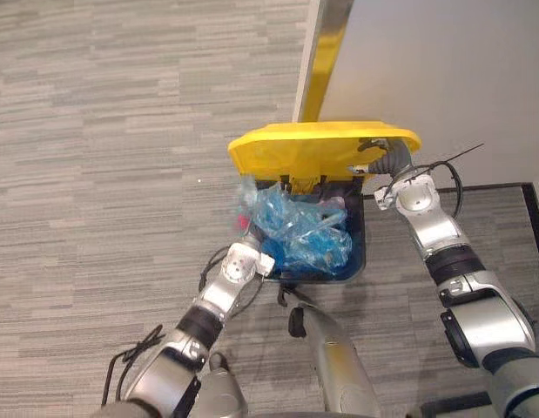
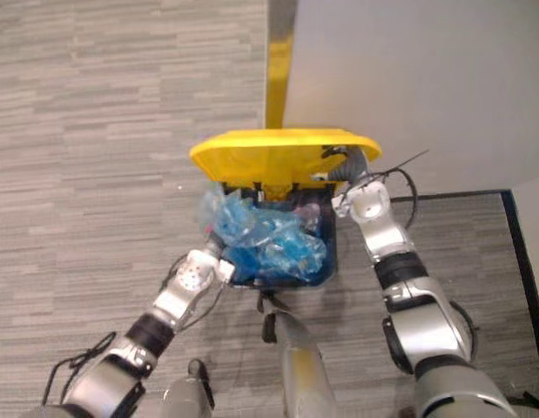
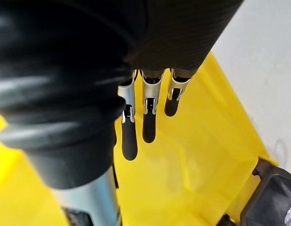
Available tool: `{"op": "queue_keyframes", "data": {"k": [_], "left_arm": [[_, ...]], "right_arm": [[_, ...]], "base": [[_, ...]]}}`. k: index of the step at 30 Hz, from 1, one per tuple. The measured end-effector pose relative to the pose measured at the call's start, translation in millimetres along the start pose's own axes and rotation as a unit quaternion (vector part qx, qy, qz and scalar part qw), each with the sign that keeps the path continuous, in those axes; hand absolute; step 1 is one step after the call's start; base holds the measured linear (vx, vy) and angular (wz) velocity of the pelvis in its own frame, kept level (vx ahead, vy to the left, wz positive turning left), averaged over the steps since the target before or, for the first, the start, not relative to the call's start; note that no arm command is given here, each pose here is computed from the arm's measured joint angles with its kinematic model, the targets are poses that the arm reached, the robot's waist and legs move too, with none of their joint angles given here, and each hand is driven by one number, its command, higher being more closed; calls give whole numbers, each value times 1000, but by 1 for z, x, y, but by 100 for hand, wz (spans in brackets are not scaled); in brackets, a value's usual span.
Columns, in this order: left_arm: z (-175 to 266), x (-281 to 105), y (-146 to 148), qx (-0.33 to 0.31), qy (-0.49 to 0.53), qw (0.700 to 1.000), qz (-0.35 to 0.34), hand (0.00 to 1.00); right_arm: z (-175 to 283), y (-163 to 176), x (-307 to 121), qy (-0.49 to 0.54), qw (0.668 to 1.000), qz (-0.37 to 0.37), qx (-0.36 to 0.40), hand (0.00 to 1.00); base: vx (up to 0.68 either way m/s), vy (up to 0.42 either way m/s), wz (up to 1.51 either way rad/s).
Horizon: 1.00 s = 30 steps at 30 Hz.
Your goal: Gather rubbish on tea table into small bin, then transfer packed bag to large trash can.
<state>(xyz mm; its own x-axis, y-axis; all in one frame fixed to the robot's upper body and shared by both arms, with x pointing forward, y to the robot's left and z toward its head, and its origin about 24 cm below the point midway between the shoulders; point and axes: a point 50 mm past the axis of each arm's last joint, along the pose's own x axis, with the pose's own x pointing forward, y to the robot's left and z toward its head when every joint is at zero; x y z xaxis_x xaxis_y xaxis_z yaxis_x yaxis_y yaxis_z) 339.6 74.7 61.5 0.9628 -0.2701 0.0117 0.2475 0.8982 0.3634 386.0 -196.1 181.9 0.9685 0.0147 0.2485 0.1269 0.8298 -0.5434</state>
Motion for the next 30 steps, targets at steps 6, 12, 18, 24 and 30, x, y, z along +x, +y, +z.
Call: {"op": "queue_keyframes", "data": {"k": [6, 12, 18, 24, 30], "left_arm": [[16, 18, 1, 45, 2, 999, 7, 0], [20, 20, -13, 96, -3, 995, -21, 0], [48, 35, -15, 129, -40, 990, -33, 0], [27, 25, -19, 120, -11, 992, -37, 0], [28, 22, -19, 104, -18, 994, -32, 0]], "right_arm": [[17, 15, -2, -37, 999, 1, 28, 0], [27, 29, -8, -58, 997, 12, 52, 0], [39, 31, -5, -75, 995, 19, 60, 0], [28, 43, -11, -60, 995, 43, 61, 0], [24, 43, -13, -55, 996, 45, 48, 0]], "base": [[38, -27, -7], [36, -61, 20], [151, -50, 3], [-156, 68, 9], [-34, 13, 4]]}}
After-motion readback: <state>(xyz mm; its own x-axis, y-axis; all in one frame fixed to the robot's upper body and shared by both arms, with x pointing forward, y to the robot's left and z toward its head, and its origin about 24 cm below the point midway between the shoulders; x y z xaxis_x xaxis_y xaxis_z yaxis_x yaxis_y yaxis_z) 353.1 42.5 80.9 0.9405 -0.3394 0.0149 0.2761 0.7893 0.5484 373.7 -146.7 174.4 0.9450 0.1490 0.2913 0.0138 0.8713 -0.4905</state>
